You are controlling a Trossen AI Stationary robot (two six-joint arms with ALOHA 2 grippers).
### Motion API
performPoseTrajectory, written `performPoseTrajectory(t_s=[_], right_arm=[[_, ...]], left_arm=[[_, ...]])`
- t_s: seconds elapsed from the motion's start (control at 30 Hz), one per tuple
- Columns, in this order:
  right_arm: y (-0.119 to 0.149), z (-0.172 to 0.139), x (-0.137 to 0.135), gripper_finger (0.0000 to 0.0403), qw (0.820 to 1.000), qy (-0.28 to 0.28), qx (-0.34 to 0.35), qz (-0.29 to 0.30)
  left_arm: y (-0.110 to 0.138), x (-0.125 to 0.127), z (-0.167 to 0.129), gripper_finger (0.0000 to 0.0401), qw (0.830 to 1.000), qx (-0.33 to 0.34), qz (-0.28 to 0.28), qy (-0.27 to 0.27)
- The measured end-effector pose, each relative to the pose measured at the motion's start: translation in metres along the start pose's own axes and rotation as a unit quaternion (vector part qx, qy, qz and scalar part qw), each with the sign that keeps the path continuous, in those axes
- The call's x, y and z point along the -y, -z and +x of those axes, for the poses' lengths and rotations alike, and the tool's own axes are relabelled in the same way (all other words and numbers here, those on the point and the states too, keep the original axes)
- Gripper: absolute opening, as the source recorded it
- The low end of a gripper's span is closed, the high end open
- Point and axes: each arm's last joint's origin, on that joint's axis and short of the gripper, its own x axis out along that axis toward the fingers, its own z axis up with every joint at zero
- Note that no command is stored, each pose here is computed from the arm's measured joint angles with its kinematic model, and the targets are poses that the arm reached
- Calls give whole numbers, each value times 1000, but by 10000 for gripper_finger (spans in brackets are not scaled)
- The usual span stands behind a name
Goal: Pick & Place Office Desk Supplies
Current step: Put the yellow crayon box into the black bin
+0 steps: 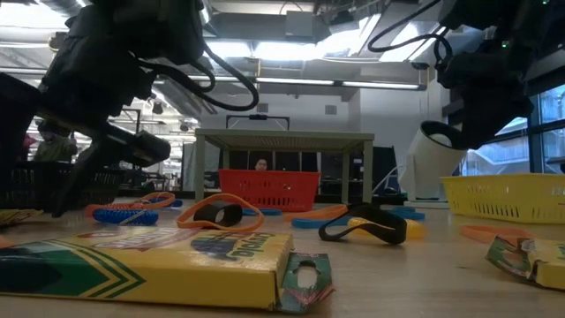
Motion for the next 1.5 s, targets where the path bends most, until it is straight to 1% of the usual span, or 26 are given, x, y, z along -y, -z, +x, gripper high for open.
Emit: performPoseTrajectory(t_s=[0.17, 0.33, 0.57, 0.8, 1.0, 1.13, 1.27, 1.37, 1.5], right_arm=[[0, 0, 0, 168, 1000, 0, 0, 0], [0, 0, 0, 168, 1000, 1, 1, -3], [0, 0, 0, 168, 1000, 1, 1, -4], [0, 0, 0, 168, 1000, 1, 1, -4], [0, 0, 0, 168, 1000, 1, 1, -4], [0, 0, 0, 168, 1000, 1, 1, -4], [0, 0, 0, 168, 1000, 1, 1, -4], [0, 0, 0, 168, 1000, 1, 1, -4], [0, 0, 0, 168, 1000, 0, 0, -4]], left_arm=[[0, 1, 0, 155, 1000, 3, 0, 12], [0, 1, 0, 146, 1000, 1, 1, 6], [0, 0, 0, 153, 1000, -3, 0, -4], [-1, 3, 1, 165, 1000, -1, 5, 6], [0, 10, 7, 169, 1000, -5, 25, 14], [3, 13, 11, 169, 1000, -10, 10, 2], [5, 13, 13, 168, 1000, -8, 16, 2], [8, 12, 17, 158, 1000, -7, 16, 2], [10, 12, 29, 125, 1000, -26, 16, 6]])
